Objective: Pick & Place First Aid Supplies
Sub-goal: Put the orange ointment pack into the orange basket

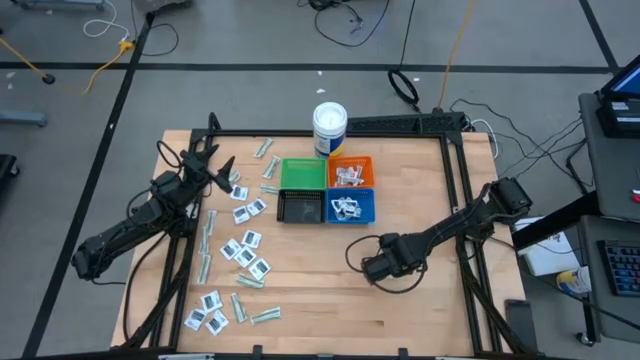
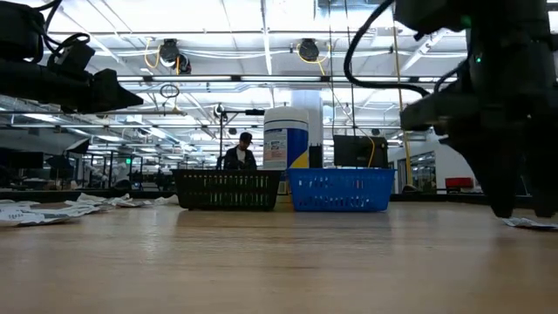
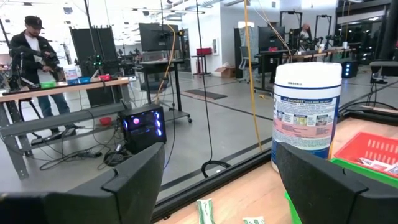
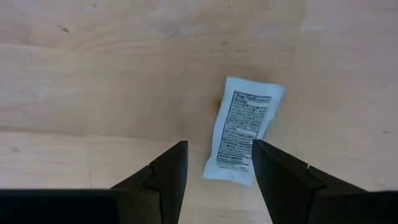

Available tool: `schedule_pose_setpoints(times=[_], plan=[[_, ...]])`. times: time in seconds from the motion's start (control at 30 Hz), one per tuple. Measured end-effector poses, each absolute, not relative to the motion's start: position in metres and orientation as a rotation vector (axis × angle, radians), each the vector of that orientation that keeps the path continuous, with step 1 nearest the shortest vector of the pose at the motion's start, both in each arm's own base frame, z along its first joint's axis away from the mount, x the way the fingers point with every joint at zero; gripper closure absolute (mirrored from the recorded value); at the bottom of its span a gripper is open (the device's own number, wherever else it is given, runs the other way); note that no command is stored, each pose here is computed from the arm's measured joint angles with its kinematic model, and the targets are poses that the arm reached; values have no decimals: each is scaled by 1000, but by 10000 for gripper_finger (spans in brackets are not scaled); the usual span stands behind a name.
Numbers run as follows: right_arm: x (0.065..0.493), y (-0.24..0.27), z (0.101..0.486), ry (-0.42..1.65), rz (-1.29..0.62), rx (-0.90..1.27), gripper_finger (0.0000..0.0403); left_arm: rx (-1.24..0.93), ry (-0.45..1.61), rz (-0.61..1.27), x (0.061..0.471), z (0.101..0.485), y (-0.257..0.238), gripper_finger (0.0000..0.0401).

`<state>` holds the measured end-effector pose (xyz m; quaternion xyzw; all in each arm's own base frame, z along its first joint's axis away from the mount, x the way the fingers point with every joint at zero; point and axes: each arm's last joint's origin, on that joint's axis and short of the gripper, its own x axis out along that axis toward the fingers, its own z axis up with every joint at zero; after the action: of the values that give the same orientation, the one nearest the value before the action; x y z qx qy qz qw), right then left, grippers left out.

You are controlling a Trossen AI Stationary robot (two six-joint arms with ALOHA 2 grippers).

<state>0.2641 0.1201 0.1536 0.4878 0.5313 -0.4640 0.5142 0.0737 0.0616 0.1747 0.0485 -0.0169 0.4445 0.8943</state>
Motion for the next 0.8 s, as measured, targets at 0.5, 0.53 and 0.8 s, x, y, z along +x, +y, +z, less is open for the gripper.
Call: schedule_pose_setpoints(times=[0.5,0.53,0.8], plan=[[256,116,137,1305,-1062,1151,333,101,-36,922,74,175,62,93],[255,115,136,1301,-1065,1141,352,100,-35,922,74,175,62,93],[254,111,142,1332,-983,1000,394,101,-36,922,74,175,62,93]])
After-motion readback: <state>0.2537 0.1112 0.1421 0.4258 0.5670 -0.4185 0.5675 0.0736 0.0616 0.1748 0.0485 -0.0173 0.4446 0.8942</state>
